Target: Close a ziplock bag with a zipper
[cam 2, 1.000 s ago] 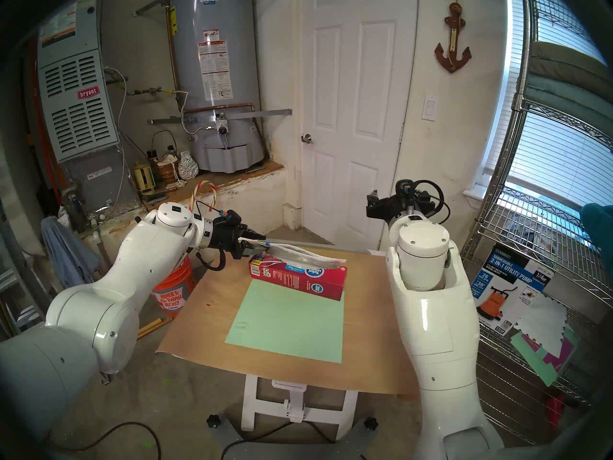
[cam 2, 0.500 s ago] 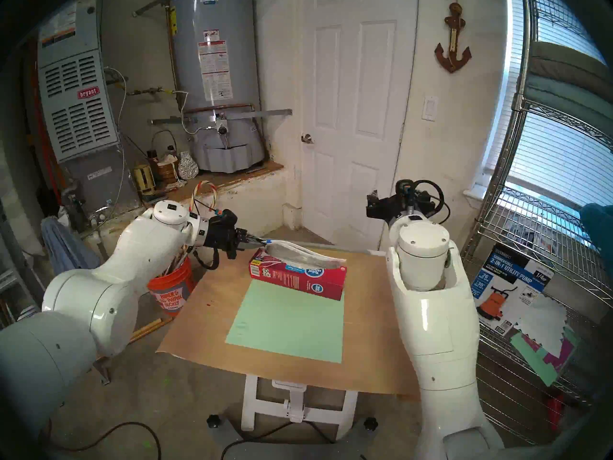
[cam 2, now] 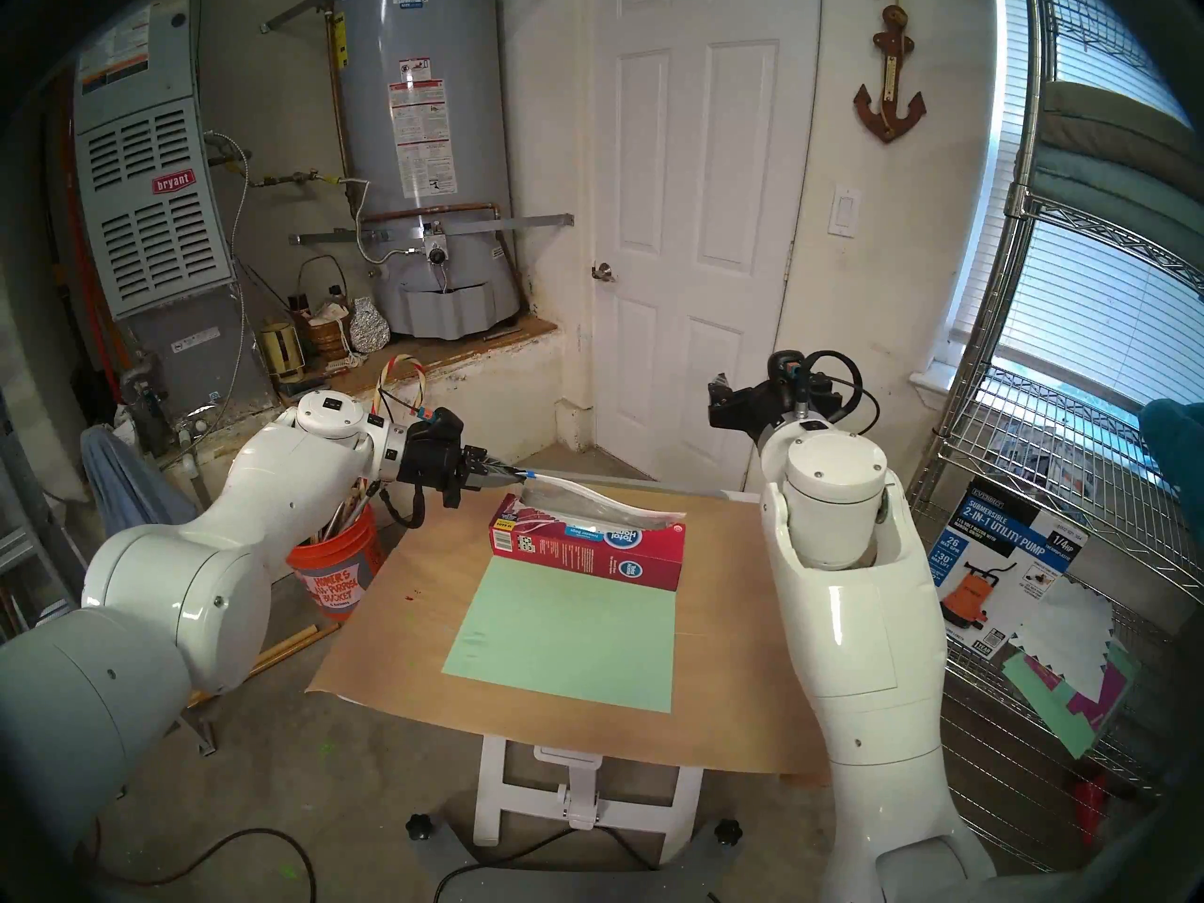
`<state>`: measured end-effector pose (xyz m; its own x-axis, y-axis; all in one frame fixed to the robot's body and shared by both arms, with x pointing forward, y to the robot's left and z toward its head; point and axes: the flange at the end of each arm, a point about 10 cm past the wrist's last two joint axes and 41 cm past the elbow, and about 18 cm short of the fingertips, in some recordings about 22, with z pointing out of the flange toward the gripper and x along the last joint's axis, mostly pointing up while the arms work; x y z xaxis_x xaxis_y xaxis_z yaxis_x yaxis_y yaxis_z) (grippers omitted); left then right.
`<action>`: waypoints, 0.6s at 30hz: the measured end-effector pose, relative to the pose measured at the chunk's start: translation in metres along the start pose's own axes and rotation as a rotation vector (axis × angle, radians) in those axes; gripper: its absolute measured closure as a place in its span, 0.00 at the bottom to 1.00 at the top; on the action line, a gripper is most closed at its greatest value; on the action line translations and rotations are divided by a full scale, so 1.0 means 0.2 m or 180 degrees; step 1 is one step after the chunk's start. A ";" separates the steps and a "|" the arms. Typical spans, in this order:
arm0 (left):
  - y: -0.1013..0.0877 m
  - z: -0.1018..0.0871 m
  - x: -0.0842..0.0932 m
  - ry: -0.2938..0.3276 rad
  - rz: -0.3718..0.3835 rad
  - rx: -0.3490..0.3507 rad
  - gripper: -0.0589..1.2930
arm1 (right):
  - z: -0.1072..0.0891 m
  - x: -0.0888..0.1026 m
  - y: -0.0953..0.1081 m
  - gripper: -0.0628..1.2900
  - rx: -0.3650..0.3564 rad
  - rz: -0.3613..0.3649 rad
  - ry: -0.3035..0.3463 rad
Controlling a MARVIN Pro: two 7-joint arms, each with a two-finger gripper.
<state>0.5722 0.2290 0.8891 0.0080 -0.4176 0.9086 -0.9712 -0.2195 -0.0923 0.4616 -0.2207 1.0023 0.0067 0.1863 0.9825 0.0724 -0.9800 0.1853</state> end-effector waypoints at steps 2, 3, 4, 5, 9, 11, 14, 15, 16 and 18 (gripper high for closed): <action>0.01 0.00 -0.01 0.0010 0.0003 -0.0030 0.97 | 0.00 0.03 -0.05 0.05 0.0206 -0.0021 0.0011; 0.01 0.00 -0.01 0.0014 0.0003 -0.0039 0.97 | 0.00 0.04 -0.07 0.05 0.0279 -0.0024 0.0014; 0.02 0.00 -0.01 0.0019 0.0003 -0.0054 0.97 | 0.00 0.05 -0.10 0.05 0.0402 -0.0027 0.0021; 0.02 0.00 -0.02 0.0023 0.0002 -0.0066 0.97 | 0.00 0.06 -0.13 0.05 0.0510 -0.0033 0.0025; 0.04 -0.01 -0.04 0.0039 -0.0002 -0.0113 0.97 | -0.01 0.11 -0.26 0.05 0.0967 -0.0098 0.0019; 0.05 -0.02 -0.06 0.0044 -0.0010 -0.0129 0.97 | -0.02 0.12 -0.33 0.05 0.1172 -0.0144 0.0009; 0.07 -0.02 -0.08 0.0056 -0.0020 -0.0152 0.97 | -0.06 0.14 -0.45 0.05 0.1564 -0.0253 -0.0028; 0.07 -0.02 -0.09 0.0058 -0.0019 -0.0156 0.97 | -0.06 0.14 -0.47 0.05 0.1640 -0.0278 -0.0039; 0.07 -0.03 -0.09 0.0060 -0.0019 -0.0159 0.97 | -0.07 0.14 -0.49 0.05 0.1716 -0.0303 -0.0049; 0.08 -0.03 -0.09 0.0069 -0.0013 -0.0165 0.97 | -0.09 0.14 -0.54 0.05 0.1891 -0.0364 -0.0083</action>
<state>0.5558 0.2388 0.8735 0.0074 -0.3974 0.9176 -0.9822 -0.1750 -0.0679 0.4366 -0.1104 1.0092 -0.0101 0.2972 0.9548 0.6188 -0.7482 0.2395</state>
